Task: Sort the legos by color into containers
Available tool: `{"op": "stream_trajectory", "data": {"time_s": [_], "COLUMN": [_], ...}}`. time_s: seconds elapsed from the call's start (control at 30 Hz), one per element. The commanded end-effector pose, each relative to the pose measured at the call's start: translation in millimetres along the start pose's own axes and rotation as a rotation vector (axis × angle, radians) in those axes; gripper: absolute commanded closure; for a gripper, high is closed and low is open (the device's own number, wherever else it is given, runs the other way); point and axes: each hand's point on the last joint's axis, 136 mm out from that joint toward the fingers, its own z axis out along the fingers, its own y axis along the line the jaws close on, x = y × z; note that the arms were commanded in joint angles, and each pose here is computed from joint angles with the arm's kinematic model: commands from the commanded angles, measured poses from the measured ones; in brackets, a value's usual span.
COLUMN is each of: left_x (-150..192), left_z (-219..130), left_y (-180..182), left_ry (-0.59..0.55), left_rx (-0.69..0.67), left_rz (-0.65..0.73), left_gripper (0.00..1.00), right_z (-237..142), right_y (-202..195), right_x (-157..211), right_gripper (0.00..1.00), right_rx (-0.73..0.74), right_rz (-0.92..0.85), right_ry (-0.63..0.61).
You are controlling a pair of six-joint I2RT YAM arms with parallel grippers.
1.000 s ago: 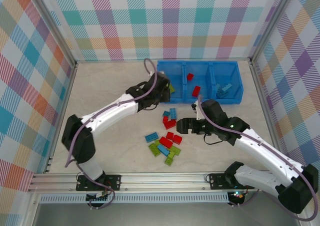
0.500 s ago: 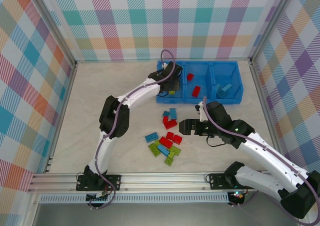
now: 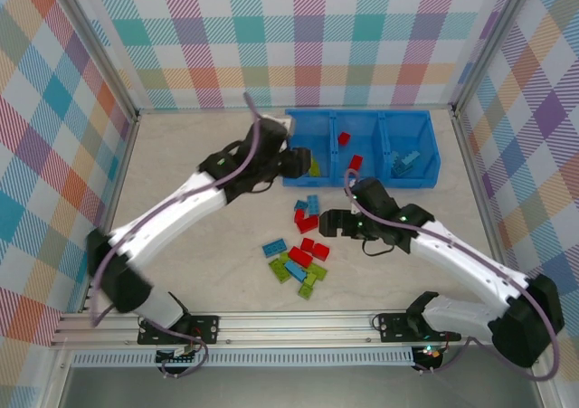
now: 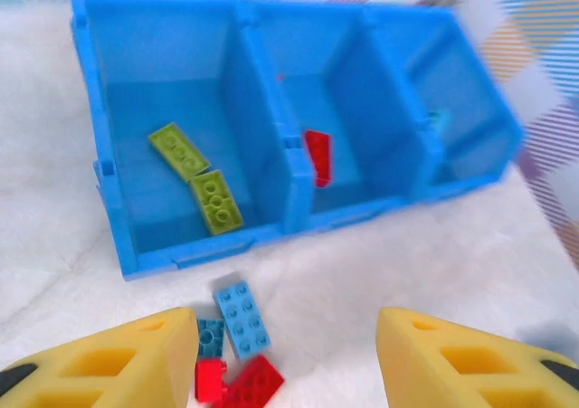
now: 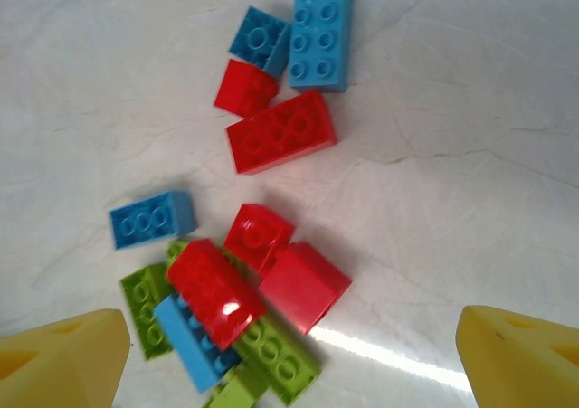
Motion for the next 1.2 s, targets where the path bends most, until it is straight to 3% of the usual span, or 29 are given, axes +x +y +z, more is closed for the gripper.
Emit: {"op": "stream_trajectory", "data": {"time_s": [0.0, 0.17, 0.23, 0.33, 0.57, 0.93, 1.1, 1.17], "left_x": [14.1, 50.3, 68.4, 85.4, 104.9, 120.9, 147.9, 157.5], "left_z": [-45.8, -116.1, -130.1, -144.5, -145.3, -129.5, -119.6, -116.4], "left_y": [11.8, 26.5, 36.5, 57.0, 60.9, 51.0, 48.4, 48.3], "left_ry": [-0.040, -0.064, -0.037, -0.035, -0.096, -0.054, 0.003, 0.046], "left_rx": [-0.008, 0.083, 0.083, 0.032, 0.075, 0.155, 0.228, 0.249], "left_rz": [0.137, 0.367, 0.494, 0.581, 0.626, 0.683, 0.757, 0.782], "left_gripper": [0.46, 0.44, 0.41, 0.38, 0.31, 0.28, 0.25, 0.21], "right_z": [17.3, 64.7, 80.4, 103.2, 131.3, 156.0, 159.5, 152.7], "right_y": [11.7, 15.8, 15.9, 12.1, -0.6, -14.4, -22.0, -22.2], "right_x": [-30.3, -47.6, -52.9, -58.8, -60.2, -51.7, -45.5, -44.1], "right_gripper": [0.07, 0.17, 0.22, 0.27, 0.45, 0.49, 0.71, 0.75], "right_rx": [0.005, 0.046, 0.070, 0.108, 0.173, 0.210, 0.221, 0.214], "right_rz": [-0.027, -0.063, -0.082, -0.094, -0.098, -0.104, -0.083, -0.070], "right_ry": [-0.070, -0.040, -0.022, 0.002, 0.016, 0.054, 0.065, 0.050]}}
